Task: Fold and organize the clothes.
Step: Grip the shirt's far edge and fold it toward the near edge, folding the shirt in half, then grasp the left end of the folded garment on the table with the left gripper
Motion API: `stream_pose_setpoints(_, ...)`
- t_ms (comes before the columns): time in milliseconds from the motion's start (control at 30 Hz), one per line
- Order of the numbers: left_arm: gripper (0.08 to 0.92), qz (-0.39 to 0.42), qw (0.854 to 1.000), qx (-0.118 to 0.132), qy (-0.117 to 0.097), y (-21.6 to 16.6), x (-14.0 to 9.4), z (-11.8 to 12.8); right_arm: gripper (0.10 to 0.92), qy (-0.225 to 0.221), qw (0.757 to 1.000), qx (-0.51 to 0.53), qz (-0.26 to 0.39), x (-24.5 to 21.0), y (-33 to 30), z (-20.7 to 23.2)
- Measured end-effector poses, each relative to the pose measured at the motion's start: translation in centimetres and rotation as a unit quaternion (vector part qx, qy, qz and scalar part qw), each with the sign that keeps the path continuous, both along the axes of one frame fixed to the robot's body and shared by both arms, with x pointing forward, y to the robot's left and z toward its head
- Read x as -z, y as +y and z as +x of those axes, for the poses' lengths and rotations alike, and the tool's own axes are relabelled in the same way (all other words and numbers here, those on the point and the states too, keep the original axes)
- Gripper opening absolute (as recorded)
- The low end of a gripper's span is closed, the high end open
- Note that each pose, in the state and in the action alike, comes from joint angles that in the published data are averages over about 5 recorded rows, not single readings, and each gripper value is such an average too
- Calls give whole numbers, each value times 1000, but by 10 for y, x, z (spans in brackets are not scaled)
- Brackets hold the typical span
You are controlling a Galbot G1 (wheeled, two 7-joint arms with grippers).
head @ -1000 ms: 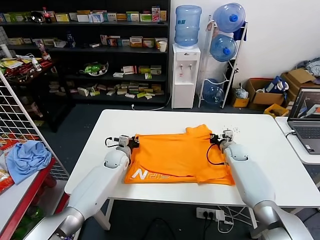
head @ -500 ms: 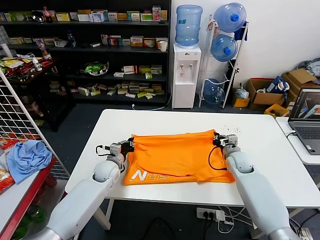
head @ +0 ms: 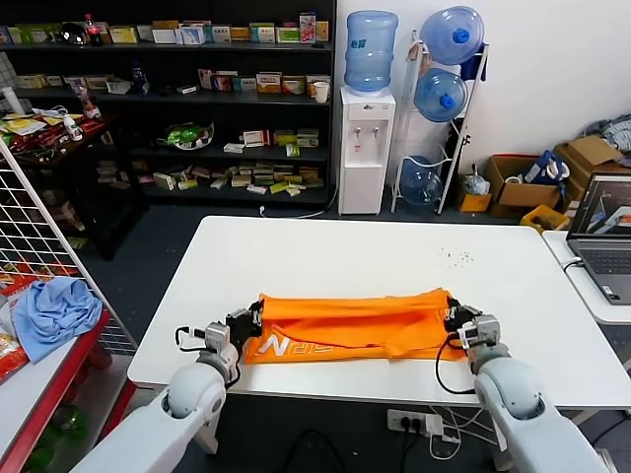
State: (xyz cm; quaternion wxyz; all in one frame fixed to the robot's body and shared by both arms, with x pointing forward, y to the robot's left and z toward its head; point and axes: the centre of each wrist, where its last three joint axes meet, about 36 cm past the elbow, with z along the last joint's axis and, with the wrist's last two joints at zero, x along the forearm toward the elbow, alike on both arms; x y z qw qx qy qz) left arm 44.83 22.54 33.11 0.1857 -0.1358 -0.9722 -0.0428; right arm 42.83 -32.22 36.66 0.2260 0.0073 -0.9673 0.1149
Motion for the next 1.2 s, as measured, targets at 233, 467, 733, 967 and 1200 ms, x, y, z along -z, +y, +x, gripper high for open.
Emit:
stream_pose_setpoints(233, 248, -2, 1000, 4, 5, -2, 7, -21, 276, 6, 1000, -3, -4, 4, 8, -25)
stream_pose_setpoints(467, 447, -18, 1000, 1, -8, -3, 0, -21, 466, -1, 1000, 0, 1, 1, 12, -36)
stream_pose_setpoints(733, 681, -37, 999, -9, 17, -4, 0, -18, 709, -1, 1000, 0, 5, 0, 16, -49)
stream_pose_setpoints(967, 812, -42, 997, -18, 61, 2, 2, -13, 819, -3, 1000, 0, 5, -1, 17, -58)
stream_pose_setpoints(1200, 653, -48, 994, -17, 94, 4, 3, -12, 823, -4, 1000, -3, 0, 1, 21, -63)
